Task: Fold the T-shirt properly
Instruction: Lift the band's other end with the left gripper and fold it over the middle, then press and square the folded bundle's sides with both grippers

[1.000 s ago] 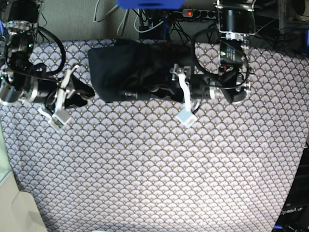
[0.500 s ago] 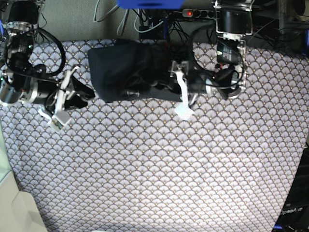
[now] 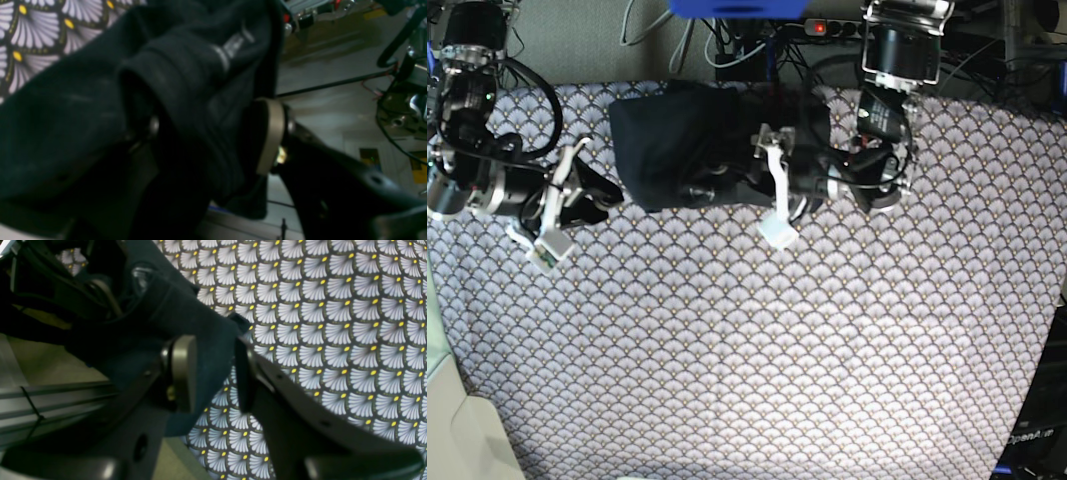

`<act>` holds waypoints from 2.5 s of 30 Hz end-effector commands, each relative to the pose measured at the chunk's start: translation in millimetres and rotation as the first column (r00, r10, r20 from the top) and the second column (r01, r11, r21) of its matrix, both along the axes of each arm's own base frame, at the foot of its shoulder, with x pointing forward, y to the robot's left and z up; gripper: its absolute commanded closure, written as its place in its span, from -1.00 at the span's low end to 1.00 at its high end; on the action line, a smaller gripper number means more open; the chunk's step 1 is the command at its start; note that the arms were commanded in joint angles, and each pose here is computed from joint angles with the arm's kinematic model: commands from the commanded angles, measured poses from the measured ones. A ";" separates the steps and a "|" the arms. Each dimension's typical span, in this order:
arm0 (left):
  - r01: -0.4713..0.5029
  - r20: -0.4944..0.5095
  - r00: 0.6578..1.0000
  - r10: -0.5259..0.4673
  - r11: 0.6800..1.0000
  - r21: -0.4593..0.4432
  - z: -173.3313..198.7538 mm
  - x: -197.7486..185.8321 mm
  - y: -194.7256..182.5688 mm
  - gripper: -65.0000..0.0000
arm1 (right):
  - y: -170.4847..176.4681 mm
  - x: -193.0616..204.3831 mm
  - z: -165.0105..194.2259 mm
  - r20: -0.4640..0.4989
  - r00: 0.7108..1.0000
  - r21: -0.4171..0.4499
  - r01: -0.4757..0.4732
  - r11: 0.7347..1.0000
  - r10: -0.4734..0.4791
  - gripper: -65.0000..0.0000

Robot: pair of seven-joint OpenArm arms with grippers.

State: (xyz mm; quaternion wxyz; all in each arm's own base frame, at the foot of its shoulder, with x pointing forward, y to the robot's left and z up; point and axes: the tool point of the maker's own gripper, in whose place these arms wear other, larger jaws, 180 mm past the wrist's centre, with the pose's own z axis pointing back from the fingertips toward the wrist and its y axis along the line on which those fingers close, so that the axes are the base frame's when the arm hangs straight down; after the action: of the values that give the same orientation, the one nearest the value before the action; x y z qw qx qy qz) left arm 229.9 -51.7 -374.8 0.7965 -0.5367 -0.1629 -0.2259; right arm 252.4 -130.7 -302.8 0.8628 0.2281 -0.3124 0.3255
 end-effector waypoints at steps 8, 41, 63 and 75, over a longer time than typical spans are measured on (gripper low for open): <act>-0.012 0.038 0.999 0.014 0.999 -0.039 14.1 11.4 -2.5 0.79 | 1.7 4.9 11.5 0.039 0.999 0.021 -0.007 1.000 0.006 0.34; -0.169 -0.002 0.986 0.170 0.983 0.067 0.8 13.3 119.9 1.00 | 22.0 5.2 11.7 0.039 0.999 0.094 -0.003 0.996 -0.001 0.34; -0.177 -0.017 0.983 0.183 0.970 0.168 -18.1 32.7 136.4 1.00 | 72.6 -6.6 9.3 0.008 0.999 0.236 -0.033 0.971 0.033 0.79; -0.172 -0.017 0.984 0.177 0.973 0.154 -16.7 33.8 129.7 1.00 | 117.8 -15.5 14.5 0.005 0.993 0.320 -0.110 0.941 0.114 0.92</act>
State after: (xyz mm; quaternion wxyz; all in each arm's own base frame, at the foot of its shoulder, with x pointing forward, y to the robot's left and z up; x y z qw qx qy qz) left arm 252.3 76.5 -403.0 0.8609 -0.4587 -0.1580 -0.1531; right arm 232.2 -17.7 -301.3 0.8110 0.3723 -0.3207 0.3176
